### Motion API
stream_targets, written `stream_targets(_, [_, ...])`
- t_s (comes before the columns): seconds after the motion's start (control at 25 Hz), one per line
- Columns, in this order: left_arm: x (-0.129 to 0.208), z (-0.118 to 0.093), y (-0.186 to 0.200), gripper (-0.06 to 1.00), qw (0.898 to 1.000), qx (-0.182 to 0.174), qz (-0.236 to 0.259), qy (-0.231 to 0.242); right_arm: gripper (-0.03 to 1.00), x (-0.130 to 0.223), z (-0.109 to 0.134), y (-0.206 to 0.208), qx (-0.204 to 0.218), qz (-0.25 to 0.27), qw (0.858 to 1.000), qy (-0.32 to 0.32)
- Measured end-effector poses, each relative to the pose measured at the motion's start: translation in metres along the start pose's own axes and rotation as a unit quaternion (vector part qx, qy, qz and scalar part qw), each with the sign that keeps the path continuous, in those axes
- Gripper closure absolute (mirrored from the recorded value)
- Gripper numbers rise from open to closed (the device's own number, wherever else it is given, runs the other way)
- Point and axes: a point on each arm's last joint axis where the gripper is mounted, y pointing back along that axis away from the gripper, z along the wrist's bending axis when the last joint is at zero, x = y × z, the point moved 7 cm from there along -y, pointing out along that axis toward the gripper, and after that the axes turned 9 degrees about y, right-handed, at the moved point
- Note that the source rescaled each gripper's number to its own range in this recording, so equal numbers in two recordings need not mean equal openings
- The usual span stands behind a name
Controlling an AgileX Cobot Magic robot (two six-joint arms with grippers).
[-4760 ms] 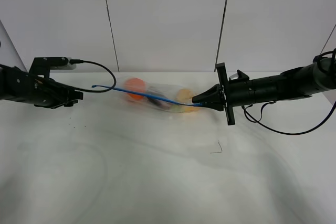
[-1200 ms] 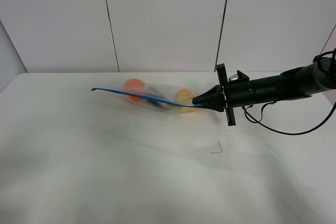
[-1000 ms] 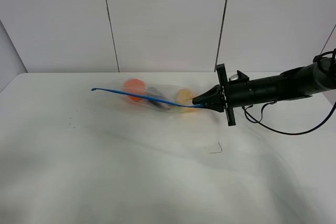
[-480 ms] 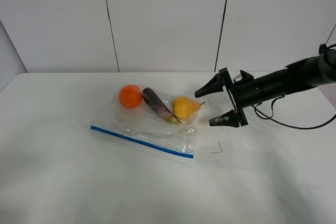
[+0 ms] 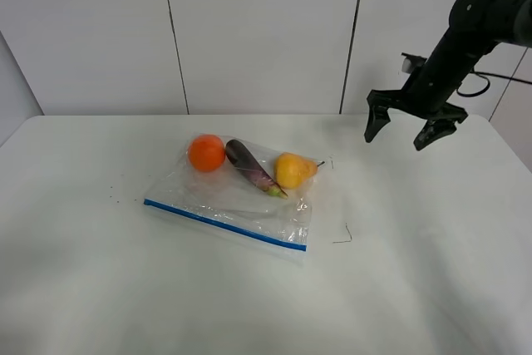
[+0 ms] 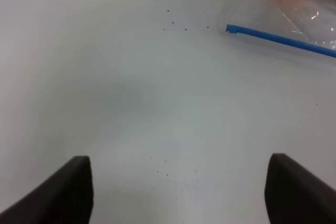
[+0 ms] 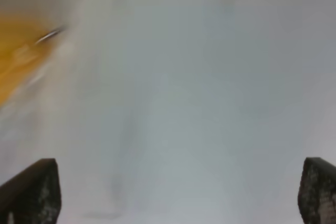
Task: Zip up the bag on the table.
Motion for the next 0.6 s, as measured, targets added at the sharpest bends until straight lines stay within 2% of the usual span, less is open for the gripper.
stream_targets(0.12, [0.000,0.000,0.000,0.07,1.000,0.000,0.000,0.000,-0.03,0.001,-0.009,0.005,0.031,0.000,1.000,0.001])
stream_targets(0.32, [0.000,0.000,0.000,0.07,1.000,0.000,0.000,0.000,-0.03,0.013,-0.010,0.014,0.043,0.006,0.999,0.003])
stream_targets(0.6, [0.000,0.000,0.000,0.07,1.000,0.000,0.000,0.000,-0.03,0.066,0.003,0.043,0.046,0.017,0.999,0.003])
